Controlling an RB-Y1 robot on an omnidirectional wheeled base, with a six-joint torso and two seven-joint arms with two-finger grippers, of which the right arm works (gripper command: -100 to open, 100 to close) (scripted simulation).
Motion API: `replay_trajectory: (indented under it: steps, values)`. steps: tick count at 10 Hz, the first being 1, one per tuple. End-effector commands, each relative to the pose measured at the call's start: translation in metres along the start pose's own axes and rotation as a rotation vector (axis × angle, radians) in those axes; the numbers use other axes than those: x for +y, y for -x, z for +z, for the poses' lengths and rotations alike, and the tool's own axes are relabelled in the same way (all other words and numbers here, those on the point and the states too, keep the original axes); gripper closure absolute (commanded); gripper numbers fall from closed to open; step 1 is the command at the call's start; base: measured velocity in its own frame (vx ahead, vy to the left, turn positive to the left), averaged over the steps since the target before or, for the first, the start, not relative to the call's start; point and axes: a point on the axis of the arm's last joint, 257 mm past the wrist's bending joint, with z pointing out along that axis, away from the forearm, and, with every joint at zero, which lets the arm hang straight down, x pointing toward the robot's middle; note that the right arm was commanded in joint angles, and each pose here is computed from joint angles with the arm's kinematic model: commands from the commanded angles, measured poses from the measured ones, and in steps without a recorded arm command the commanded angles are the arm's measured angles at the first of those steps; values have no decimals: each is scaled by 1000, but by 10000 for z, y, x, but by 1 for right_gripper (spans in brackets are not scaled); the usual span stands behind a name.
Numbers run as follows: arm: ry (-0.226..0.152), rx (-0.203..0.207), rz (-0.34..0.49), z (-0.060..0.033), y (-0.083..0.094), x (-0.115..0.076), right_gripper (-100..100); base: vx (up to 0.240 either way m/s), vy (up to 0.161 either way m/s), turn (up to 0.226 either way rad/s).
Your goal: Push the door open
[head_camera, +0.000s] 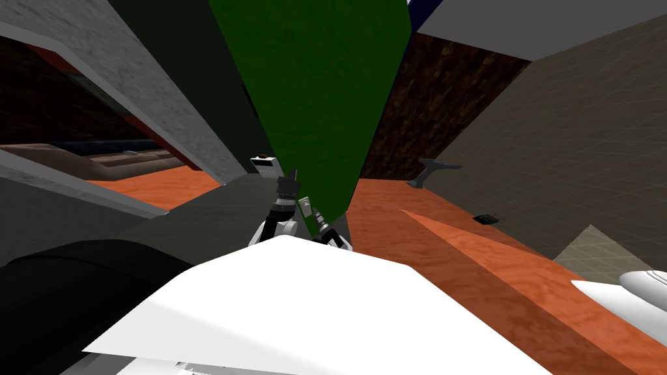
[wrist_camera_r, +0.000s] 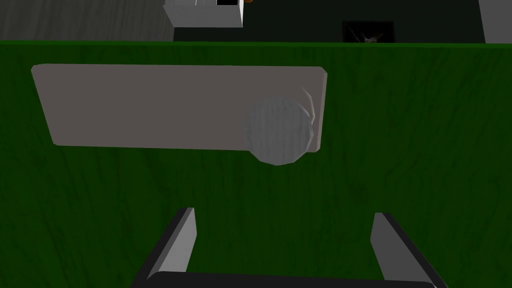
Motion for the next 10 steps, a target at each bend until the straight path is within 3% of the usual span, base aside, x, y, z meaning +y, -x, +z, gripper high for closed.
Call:
replay_trajectory:
  steps: [1, 4, 5, 10]
  values:
    - [2, -7, 1, 36, 24, 8, -100, 154, 198, 45]
    - [6, -10, 4, 69, 29, 28, -100, 88, 157, 5]
    - [6, -10, 4, 69, 29, 28, 100, -6, -11, 10]
    - [6, -10, 4, 69, 29, 28, 100, -8, -14, 1]
